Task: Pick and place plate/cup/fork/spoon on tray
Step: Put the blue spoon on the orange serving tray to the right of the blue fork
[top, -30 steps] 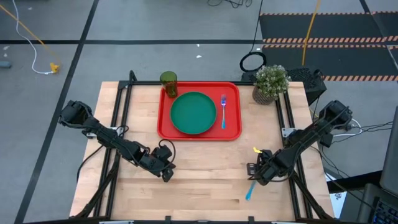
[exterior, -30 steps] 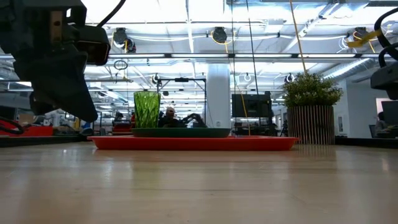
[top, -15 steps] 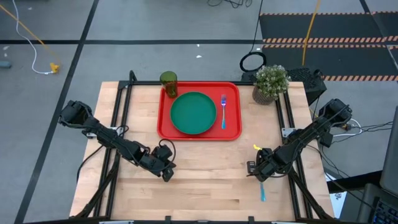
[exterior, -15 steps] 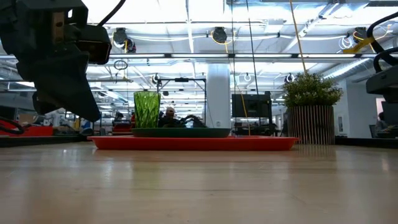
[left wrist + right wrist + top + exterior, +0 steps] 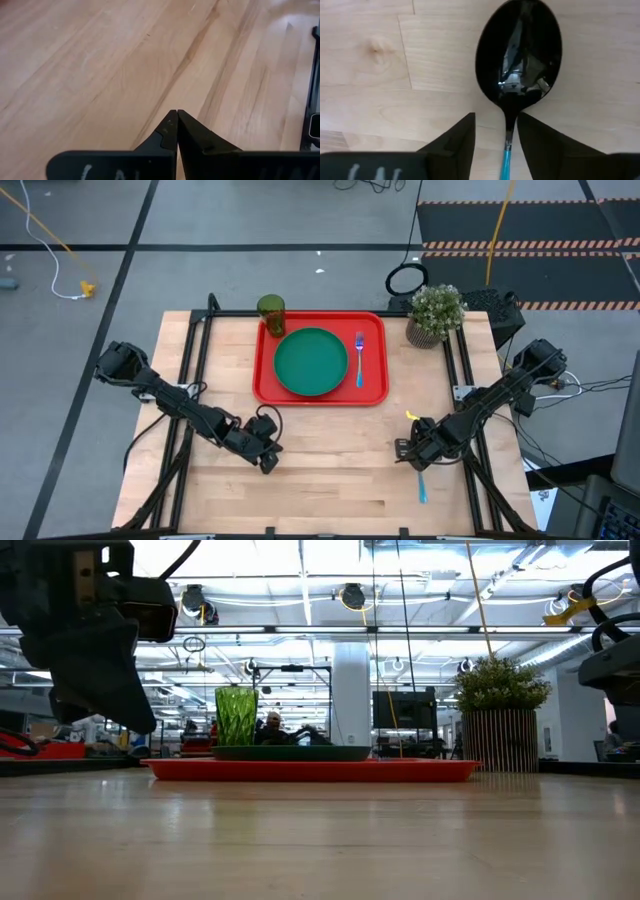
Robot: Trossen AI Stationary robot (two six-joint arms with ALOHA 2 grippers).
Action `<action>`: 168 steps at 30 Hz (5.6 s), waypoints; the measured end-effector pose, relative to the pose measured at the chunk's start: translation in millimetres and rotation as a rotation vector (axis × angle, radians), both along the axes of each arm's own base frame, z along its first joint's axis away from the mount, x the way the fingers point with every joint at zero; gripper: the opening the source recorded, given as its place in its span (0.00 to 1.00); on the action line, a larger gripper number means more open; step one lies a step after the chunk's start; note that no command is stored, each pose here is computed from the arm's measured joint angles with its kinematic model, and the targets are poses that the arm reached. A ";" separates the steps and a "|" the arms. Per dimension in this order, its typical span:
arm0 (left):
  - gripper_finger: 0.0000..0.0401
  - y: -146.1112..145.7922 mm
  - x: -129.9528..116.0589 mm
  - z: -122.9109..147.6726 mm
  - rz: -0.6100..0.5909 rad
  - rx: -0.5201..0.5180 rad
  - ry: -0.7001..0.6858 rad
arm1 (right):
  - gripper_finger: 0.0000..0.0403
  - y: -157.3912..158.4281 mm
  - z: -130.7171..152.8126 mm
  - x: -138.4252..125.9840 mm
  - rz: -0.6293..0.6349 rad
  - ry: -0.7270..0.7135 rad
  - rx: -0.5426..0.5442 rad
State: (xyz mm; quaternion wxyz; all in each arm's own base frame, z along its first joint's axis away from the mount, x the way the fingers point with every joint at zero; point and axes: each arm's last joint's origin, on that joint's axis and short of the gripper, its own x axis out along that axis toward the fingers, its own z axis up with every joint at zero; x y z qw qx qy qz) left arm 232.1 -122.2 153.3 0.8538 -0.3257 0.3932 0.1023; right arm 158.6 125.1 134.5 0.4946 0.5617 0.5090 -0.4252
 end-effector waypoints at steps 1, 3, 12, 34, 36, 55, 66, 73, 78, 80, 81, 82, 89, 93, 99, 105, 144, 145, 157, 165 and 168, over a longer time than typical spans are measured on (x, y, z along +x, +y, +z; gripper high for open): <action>0.01 0.0 0.0 -0.1 0.000 0.000 0.000 | 0.37 1.1 0.1 -0.9 -0.002 0.004 0.003; 0.01 0.0 0.0 0.0 0.002 -0.003 0.001 | 0.37 2.5 0.2 -3.1 -0.001 0.011 -0.002; 0.01 0.2 -0.4 -0.4 0.005 -0.003 0.006 | 0.32 13.2 4.3 -7.7 0.018 0.020 0.020; 0.01 21.9 7.3 -2.2 0.067 0.032 0.032 | 0.13 19.9 -2.4 -4.2 0.061 0.085 -0.012; 0.01 24.7 8.7 -2.1 0.074 0.027 0.033 | 0.09 19.7 -1.5 -4.3 0.065 0.082 -0.009; 0.01 37.1 13.4 -2.7 0.046 -0.008 0.061 | 0.00 -19.3 42.8 1.3 0.015 -0.151 -0.008; 0.01 46.1 15.2 -3.6 0.111 -0.030 0.077 | 0.00 -93.7 66.1 25.9 0.038 -0.371 -0.072; 0.01 51.8 16.8 -3.6 0.186 -0.075 0.080 | 0.00 -146.1 67.6 41.1 0.015 -0.483 -0.150; 0.01 62.0 15.2 1.7 0.258 -0.080 0.075 | 0.00 -176.3 67.2 50.4 0.011 -0.581 -0.180; 0.01 67.6 14.3 8.9 0.271 -0.075 0.048 | 0.00 -185.6 66.3 53.0 0.006 -0.611 -0.183; 0.01 69.7 13.1 11.4 0.272 -0.069 0.045 | 0.00 -189.9 67.0 54.1 0.003 -0.624 -0.188; 0.01 72.0 10.9 13.3 0.275 -0.062 0.051 | 0.00 -193.8 68.5 55.5 0.001 -0.626 -0.193; 0.01 78.7 7.5 26.9 0.315 -0.076 -0.009 | 0.00 -225.9 92.9 72.5 0.044 -0.598 -0.336; 0.01 81.7 5.0 31.2 0.321 -0.062 -0.020 | 0.00 -246.6 103.1 86.3 0.076 -0.540 -0.418; 0.01 86.0 2.3 39.2 0.301 -0.023 -0.053 | 0.00 -271.6 91.9 103.2 0.090 -0.415 -0.380; 0.01 86.9 -2.2 53.9 0.219 0.033 -0.133 | 0.00 -282.8 73.2 109.1 0.060 -0.360 -0.343; 0.12 121.4 -48.9 113.0 -0.042 0.553 -0.345 | 0.00 -283.4 25.6 100.0 -0.046 -0.094 -0.286; 0.12 121.5 -49.3 113.5 -0.044 0.557 -0.349 | 0.00 -282.8 23.5 99.0 -0.054 -0.093 -0.283; 0.12 121.4 -50.2 114.6 -0.045 0.560 -0.356 | 0.00 -284.0 16.3 99.2 -0.105 -0.144 -0.301; 0.12 121.4 -50.1 114.5 -0.043 0.561 -0.354 | 0.00 -289.6 16.7 96.9 -0.137 -0.141 -0.324; 0.12 122.0 -50.1 114.5 -0.039 0.562 -0.353 | 0.00 -290.5 17.1 97.7 -0.137 -0.147 -0.338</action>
